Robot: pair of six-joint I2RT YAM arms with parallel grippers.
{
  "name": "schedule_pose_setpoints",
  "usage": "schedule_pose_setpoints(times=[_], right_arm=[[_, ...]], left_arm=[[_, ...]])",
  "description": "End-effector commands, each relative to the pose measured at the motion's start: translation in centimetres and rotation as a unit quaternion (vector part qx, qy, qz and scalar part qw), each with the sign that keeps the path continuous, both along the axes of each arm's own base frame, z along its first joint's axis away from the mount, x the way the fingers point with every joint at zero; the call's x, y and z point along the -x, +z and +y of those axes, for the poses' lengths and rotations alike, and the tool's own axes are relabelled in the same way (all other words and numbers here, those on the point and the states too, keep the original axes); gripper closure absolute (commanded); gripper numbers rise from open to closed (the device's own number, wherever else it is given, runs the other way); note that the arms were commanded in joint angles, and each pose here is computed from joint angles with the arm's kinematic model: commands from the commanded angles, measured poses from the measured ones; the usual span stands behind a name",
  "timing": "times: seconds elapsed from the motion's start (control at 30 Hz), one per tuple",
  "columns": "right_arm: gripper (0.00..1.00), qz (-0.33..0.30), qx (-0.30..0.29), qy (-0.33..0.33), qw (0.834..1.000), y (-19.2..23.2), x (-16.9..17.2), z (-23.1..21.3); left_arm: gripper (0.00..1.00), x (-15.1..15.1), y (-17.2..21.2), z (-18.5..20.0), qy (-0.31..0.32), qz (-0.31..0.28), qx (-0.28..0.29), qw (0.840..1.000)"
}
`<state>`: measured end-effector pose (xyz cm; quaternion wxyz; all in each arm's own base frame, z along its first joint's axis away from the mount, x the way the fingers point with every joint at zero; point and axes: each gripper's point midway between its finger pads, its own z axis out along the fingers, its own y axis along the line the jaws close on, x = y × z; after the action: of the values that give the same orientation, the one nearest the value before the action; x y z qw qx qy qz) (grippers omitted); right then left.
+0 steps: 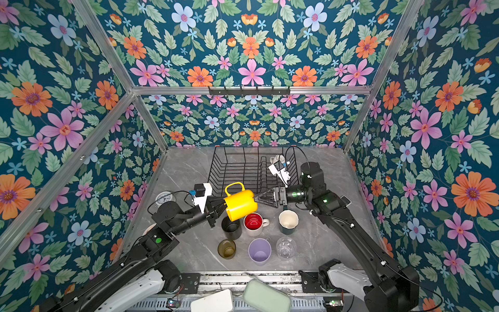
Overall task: Load the cups into the dish rack
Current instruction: 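Lift the yellow mug with the left gripper toward the right gripper, then grasp the yellow mug's handle with the right gripper while left holds it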
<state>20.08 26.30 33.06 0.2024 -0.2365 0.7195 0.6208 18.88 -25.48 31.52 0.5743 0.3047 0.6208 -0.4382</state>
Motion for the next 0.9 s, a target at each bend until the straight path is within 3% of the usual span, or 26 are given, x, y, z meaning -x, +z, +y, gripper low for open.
schedule_pose_setpoints(times=[0.0, 0.87], right_arm=[[0.01, -0.012, -0.013, 0.013, 1.0, 0.6, 0.2, 0.5], [0.01, 0.001, -0.018, 0.065, 0.998, 0.1, 1.5, 4.5]], left_arm=[[1.0, 0.7, 3.0, -0.1, -0.018, -0.037, 0.047, 0.998], [1.0, 0.7, 3.3, -0.9, -0.04, -0.035, 0.058, 0.997]])
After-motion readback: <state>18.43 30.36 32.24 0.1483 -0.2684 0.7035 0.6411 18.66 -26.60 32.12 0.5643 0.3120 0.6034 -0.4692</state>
